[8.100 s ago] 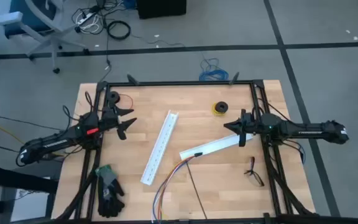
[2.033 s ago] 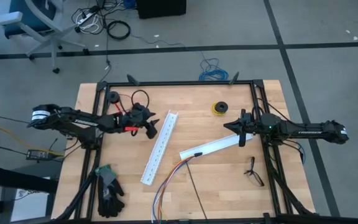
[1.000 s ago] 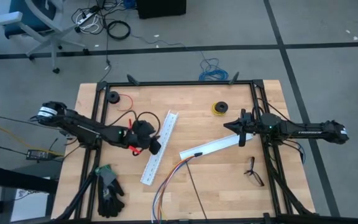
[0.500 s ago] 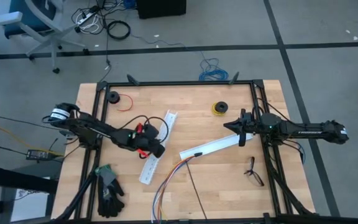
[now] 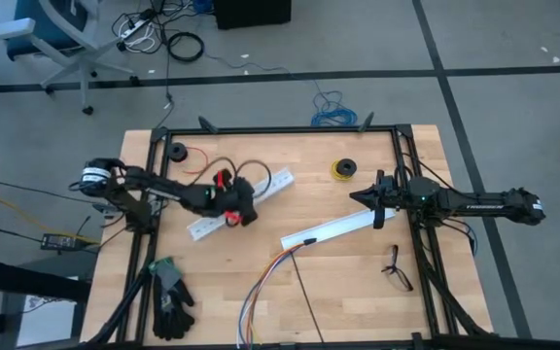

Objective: Ziptie cables
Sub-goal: Move the white cable duct to the top of the table

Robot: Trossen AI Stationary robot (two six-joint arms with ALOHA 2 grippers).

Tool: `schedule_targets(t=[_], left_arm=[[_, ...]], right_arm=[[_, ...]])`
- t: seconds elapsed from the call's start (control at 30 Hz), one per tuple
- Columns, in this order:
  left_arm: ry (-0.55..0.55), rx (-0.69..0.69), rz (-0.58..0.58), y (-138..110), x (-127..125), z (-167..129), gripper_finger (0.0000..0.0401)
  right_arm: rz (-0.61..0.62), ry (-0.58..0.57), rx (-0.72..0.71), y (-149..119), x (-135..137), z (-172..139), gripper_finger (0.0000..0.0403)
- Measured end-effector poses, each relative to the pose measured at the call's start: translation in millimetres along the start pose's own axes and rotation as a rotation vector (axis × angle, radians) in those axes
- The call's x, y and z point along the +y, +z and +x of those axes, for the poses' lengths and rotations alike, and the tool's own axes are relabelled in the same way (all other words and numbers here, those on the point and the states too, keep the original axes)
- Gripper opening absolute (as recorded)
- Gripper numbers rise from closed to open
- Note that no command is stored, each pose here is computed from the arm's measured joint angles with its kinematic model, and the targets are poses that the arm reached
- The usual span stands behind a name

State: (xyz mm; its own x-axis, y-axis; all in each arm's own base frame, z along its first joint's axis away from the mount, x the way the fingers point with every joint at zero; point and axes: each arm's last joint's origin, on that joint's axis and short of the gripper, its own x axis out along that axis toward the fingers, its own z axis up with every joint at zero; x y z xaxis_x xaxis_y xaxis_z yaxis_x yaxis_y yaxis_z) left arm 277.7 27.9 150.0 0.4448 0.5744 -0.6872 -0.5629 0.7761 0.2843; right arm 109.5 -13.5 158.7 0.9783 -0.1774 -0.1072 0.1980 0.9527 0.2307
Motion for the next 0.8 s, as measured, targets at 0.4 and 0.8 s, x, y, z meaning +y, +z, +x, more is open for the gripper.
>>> schedule_targets(t=[0.4,0.8], left_arm=[[-0.169,-0.152,0.056,33,72,40,0.0011],[-0.372,-0.216,0.117,28,95,88,0.0011]], right_arm=[[-0.001,-0.014,-0.003,0,0,0,0.0002],[0.003,-0.087,-0.059,4,-2,0,0.0002]])
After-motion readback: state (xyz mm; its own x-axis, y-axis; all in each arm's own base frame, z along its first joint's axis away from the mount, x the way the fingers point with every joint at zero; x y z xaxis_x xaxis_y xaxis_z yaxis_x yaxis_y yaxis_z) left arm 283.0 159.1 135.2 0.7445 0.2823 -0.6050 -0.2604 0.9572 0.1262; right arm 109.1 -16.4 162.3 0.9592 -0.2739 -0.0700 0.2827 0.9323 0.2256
